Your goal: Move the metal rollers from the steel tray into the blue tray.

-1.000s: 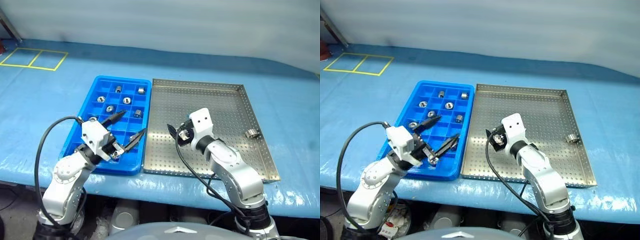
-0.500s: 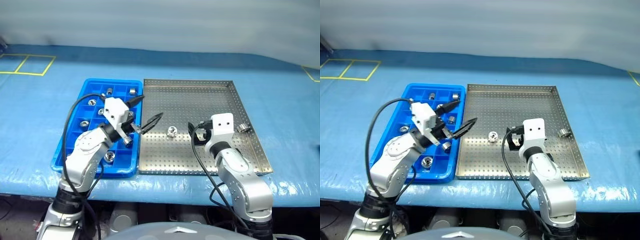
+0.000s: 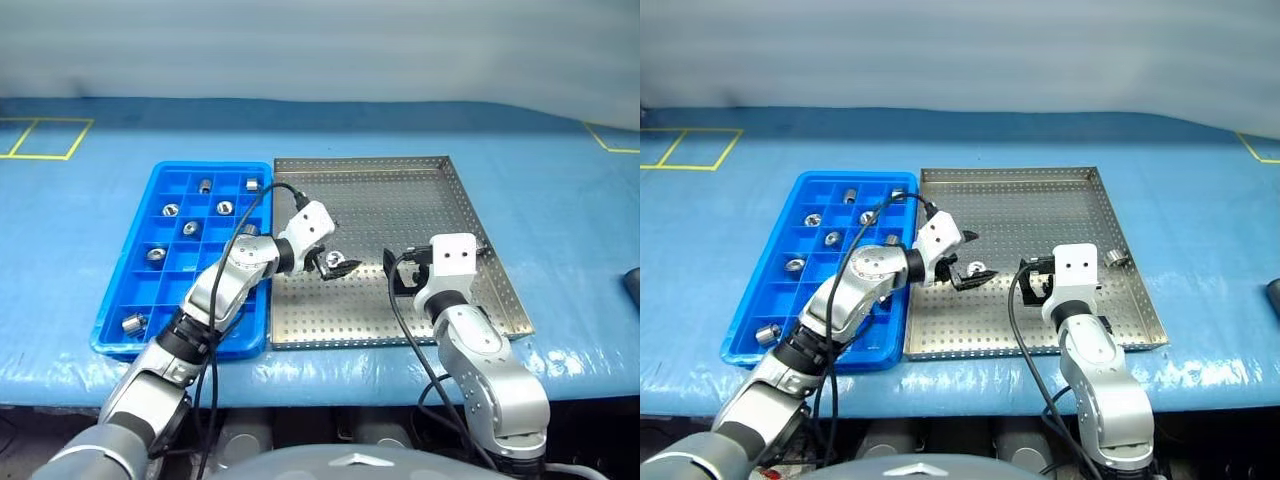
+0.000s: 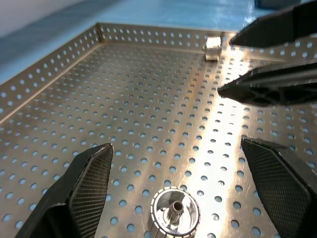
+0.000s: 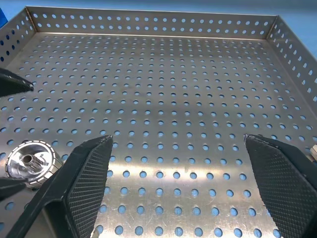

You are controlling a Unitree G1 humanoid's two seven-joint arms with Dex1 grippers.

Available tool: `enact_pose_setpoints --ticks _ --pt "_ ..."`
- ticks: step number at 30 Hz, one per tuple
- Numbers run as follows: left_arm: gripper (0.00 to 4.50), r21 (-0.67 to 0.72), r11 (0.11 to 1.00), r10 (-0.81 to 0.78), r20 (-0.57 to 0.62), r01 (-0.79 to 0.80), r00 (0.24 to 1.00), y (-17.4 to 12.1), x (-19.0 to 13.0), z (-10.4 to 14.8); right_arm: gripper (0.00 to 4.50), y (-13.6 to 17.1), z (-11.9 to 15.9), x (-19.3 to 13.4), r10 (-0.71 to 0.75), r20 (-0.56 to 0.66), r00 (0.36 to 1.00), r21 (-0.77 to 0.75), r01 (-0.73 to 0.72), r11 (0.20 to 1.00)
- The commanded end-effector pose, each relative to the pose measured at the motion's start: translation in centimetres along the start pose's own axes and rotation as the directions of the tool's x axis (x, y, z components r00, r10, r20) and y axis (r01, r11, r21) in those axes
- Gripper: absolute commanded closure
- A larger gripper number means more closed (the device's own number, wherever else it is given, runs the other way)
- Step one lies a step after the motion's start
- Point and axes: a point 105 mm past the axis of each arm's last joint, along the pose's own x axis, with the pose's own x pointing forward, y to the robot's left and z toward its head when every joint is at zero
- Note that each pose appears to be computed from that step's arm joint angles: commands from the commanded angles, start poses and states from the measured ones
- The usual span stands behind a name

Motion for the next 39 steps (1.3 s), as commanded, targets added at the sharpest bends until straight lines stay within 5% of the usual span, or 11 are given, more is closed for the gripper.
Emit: enact_pose_setpoints --ticks 1,13,22,31,39 --pt "0.00 0.060 0.998 -0.013 -0.012 0.013 1.000 0.2 0.4 0.3 0.01 0.1 1.1 -0.7 -0.011 0.053 0.999 0.009 0.011 1.000" --pt "0.00 0.077 0.995 -0.048 -0.105 0.056 0.993 -0.1 1.9 -2.4 0.01 0.9 1.1 -0.6 0.021 0.057 0.998 0.011 -0.021 1.000" --pt "2.77 0.024 1.000 -0.005 -0.057 0.006 0.998 0.8 1.5 -1.5 0.00 0.9 1.2 -0.5 0.024 0.058 0.998 0.006 -0.024 1.000" --pt "2.77 -0.149 0.956 0.276 0.155 -0.253 0.949 4.8 -4.0 3.1 0.00 2.7 1.7 -0.1 0.117 0.070 0.991 -0.010 -0.116 0.993" --pt "2.77 -0.202 0.772 0.628 0.091 -0.603 0.773 6.8 -11.0 1.6 0.00 5.7 2.0 0.6 0.290 0.067 0.955 -0.082 -0.284 0.955"
